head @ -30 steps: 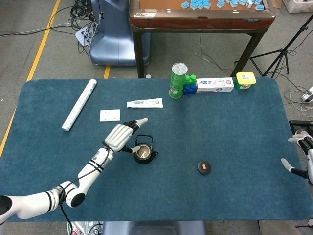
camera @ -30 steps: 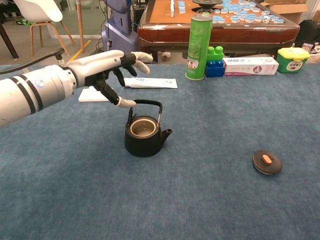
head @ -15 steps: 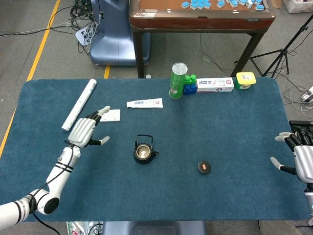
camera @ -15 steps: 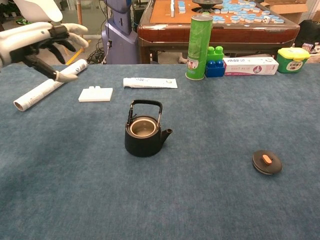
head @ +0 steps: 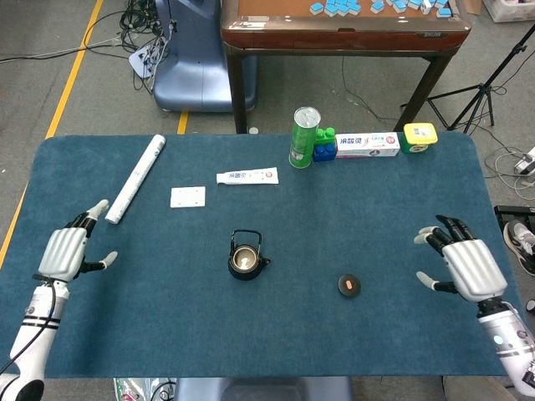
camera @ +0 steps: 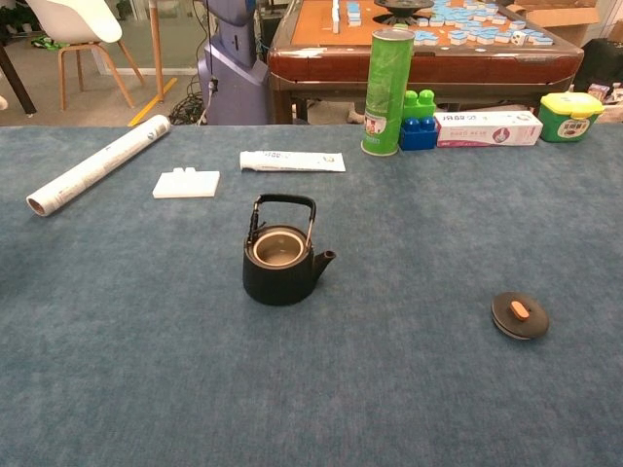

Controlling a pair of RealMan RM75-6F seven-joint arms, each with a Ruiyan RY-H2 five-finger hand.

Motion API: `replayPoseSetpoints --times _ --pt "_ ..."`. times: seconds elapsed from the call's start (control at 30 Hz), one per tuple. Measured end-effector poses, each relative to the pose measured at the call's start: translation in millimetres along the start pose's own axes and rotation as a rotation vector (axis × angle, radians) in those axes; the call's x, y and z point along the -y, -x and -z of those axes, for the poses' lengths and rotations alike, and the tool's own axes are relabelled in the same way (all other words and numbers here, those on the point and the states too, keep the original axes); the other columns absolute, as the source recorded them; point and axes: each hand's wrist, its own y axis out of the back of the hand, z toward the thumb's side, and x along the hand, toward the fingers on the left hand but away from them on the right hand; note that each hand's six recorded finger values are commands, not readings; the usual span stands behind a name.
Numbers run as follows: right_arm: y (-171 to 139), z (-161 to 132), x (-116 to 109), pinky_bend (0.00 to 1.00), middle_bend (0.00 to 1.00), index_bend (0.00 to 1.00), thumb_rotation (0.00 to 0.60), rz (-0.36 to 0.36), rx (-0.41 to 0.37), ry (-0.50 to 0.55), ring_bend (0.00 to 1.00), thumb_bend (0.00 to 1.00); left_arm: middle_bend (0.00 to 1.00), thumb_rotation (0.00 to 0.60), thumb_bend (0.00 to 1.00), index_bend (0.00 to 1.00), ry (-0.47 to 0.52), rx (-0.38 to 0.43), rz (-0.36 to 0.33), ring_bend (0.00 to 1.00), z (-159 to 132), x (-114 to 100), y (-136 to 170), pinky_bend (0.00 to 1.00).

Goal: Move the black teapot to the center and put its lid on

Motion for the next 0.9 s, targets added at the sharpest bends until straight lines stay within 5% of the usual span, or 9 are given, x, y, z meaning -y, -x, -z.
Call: replayPoseSetpoints --times 0.53,0.9 --pt "51 -110 46 0.12 0.23 0.35 0.600 -0.188 -0.344 -0.066 0.02 0.11 0.15 0.600 0.22 0.07 -0.055 -0.074 -0.012 0.17 32 -11 60 0.27" --pt "65 -124 84 0.12 0.21 0.35 0.600 -0.276 -0.366 -0.146 0.00 0.03 0.15 0.600 0.22 0.07 -0.031 -0.092 -0.011 0.17 35 -12 73 0.26"
